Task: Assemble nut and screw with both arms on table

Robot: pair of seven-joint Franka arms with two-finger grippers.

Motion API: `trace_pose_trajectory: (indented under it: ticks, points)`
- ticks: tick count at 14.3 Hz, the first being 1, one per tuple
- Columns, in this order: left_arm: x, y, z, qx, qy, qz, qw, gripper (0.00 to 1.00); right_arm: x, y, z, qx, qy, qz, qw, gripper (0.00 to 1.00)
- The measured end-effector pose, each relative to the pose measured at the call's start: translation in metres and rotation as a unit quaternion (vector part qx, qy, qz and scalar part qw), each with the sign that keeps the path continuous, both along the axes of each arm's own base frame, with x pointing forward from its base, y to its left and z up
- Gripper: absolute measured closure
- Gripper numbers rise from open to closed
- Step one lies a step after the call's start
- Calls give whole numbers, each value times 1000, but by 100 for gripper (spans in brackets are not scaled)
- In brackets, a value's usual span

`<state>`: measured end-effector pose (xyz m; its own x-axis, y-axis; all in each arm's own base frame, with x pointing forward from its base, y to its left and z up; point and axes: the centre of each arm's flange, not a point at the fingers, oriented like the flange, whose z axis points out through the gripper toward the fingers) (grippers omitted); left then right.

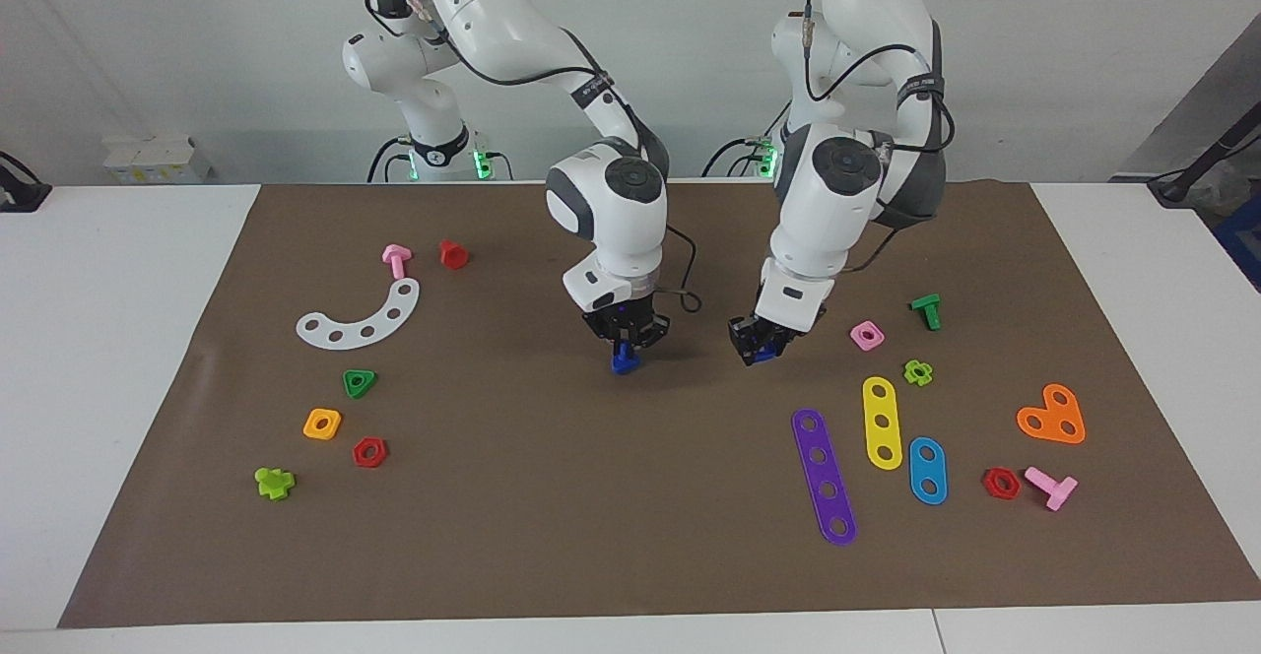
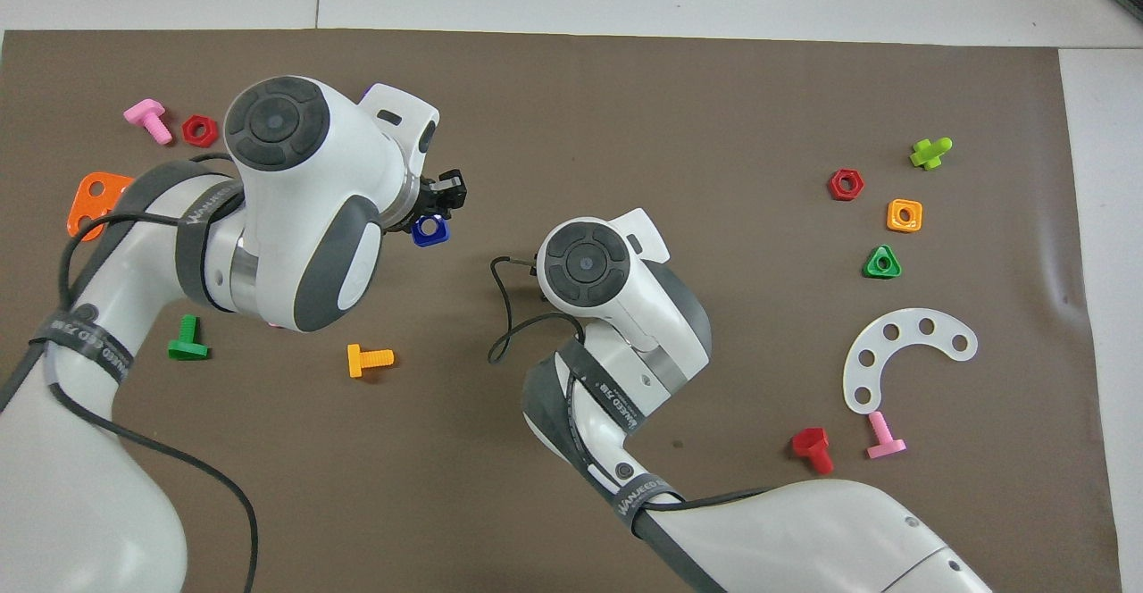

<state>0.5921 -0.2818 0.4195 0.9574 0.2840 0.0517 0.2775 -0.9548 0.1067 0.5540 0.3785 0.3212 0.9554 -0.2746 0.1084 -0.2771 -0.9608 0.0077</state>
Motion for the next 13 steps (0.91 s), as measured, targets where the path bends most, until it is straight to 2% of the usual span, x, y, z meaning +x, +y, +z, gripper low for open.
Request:
trace_pose_trajectory:
  ticks: [3, 6, 8, 13]
  points:
    - [-3, -16, -3, -7, -13, -2, 1000, 53, 4, -4, 7, 3, -5, -4, 1000, 37]
    - [-3, -28, -6, -19, -30, -2, 999, 53, 11, -19, 48, 12, -22, -17, 1000, 5]
    - [-11, -51, -13, -31, -36, 2, 999, 53, 14, -41, 82, 12, -26, -26, 999, 1]
    - [-39, -112, -44, -37, -38, -13, 998, 53, 25, -133, 146, 9, 5, -3, 1000, 1]
